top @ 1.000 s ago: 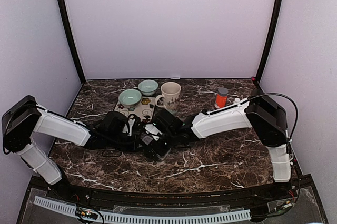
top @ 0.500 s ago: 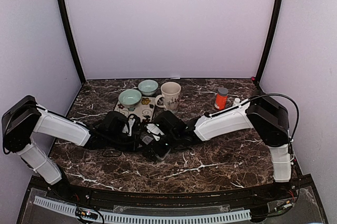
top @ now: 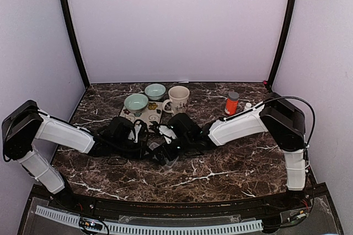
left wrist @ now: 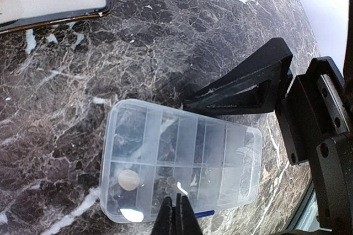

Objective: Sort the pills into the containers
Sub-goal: Close the lid of the pill container, then position the pill container at the center of the board.

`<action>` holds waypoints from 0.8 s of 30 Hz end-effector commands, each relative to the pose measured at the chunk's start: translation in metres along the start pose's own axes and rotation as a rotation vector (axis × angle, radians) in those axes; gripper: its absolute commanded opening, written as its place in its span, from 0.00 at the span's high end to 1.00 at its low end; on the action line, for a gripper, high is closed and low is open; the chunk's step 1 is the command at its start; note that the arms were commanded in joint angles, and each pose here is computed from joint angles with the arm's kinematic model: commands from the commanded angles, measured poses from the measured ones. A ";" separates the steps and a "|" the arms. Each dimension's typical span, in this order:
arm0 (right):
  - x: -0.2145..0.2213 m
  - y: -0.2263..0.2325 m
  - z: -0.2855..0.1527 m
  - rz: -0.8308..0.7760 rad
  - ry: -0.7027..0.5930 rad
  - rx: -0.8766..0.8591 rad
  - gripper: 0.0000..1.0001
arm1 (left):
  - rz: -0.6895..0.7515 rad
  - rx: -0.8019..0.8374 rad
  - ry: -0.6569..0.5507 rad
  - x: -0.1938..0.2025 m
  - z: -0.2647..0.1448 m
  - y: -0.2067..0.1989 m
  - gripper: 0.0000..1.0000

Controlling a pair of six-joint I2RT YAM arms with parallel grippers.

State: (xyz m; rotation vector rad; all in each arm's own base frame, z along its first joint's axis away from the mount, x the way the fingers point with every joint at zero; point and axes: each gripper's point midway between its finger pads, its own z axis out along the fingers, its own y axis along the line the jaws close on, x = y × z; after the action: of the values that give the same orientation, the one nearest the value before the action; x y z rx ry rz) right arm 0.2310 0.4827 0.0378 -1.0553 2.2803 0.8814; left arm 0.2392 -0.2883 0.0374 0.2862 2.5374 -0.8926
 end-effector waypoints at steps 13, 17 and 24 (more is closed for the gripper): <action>0.039 -0.024 0.010 -0.189 0.099 0.249 0.14 | -0.044 -0.104 0.117 0.032 0.003 0.030 1.00; 0.040 -0.019 0.011 -0.239 0.100 0.273 0.14 | -0.047 -0.104 0.120 0.032 0.004 0.031 1.00; 0.041 -0.012 0.014 -0.308 0.088 0.312 0.14 | -0.048 -0.105 0.123 0.032 0.004 0.031 1.00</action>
State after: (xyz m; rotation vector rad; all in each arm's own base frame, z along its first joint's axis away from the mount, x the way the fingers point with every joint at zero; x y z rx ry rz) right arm 0.2263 0.4757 0.0210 -1.2029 2.1412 0.4626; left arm 0.2414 -0.2887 0.0370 0.2800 2.5402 -0.8953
